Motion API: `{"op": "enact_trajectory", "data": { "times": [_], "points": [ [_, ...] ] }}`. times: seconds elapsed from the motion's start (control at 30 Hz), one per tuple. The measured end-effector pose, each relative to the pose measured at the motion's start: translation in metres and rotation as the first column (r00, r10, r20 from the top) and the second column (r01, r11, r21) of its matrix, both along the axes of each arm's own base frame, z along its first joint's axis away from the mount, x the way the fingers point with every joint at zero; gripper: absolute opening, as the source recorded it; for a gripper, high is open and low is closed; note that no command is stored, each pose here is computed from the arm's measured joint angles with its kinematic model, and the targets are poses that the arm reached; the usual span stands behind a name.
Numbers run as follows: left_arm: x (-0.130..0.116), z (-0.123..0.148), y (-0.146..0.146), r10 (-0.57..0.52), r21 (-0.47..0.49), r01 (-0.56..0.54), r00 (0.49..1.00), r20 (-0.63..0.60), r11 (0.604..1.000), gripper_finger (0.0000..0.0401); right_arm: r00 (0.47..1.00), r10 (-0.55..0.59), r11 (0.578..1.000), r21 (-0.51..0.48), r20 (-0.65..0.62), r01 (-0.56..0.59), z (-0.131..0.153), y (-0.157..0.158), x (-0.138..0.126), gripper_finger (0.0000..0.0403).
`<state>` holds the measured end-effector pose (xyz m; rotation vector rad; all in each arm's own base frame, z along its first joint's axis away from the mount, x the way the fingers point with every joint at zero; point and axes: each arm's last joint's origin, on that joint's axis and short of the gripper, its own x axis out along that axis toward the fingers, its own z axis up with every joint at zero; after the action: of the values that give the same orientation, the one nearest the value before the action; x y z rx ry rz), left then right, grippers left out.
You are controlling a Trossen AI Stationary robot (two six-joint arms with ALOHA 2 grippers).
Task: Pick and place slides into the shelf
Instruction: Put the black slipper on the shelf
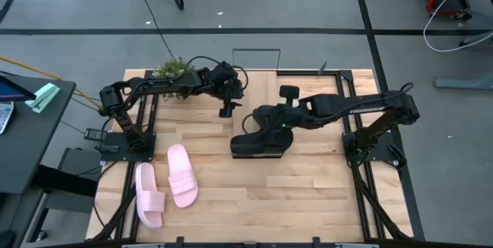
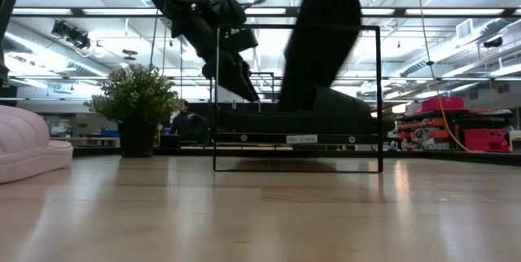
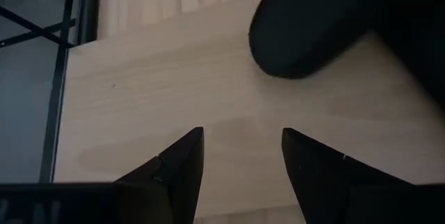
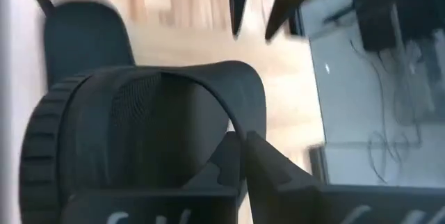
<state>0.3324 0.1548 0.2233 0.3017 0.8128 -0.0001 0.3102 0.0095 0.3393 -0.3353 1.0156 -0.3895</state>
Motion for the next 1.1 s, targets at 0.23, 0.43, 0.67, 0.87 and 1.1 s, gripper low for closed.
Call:
{"op": "enact_trajectory", "data": {
  "times": [0.23,0.43,0.67,0.87,1.1],
  "points": [
    [-0.015,0.031,-0.001,0.039,-0.005,-0.038,0.996,0.077,0.999,0.0195,0.984,0.135,0.988,-0.093,0.114,-0.125,0.072,-0.003,-0.007,0.0007],
    [-0.044,0.067,-0.004,0.077,-0.049,-0.070,0.987,0.144,0.996,0.0199,0.970,0.160,0.986,-0.073,0.183,-0.148,0.116,-0.011,-0.026,0.0007],
    [-0.075,0.121,-0.018,0.033,-0.076,-0.005,0.930,0.365,0.997,0.0202,0.930,0.151,0.988,-0.065,0.336,-0.137,0.153,-0.020,-0.050,0.0007],
    [-0.095,0.161,-0.033,0.024,-0.034,-0.006,0.829,0.559,0.999,0.0212,0.855,0.175,0.984,-0.052,0.488,-0.171,0.176,-0.021,-0.074,0.0007],
    [-0.102,0.192,-0.053,-0.060,0.039,0.045,0.685,0.726,0.998,0.0226,0.706,0.229,0.966,-0.069,0.671,-0.248,0.203,-0.018,-0.092,0.0007]
  ]
}}
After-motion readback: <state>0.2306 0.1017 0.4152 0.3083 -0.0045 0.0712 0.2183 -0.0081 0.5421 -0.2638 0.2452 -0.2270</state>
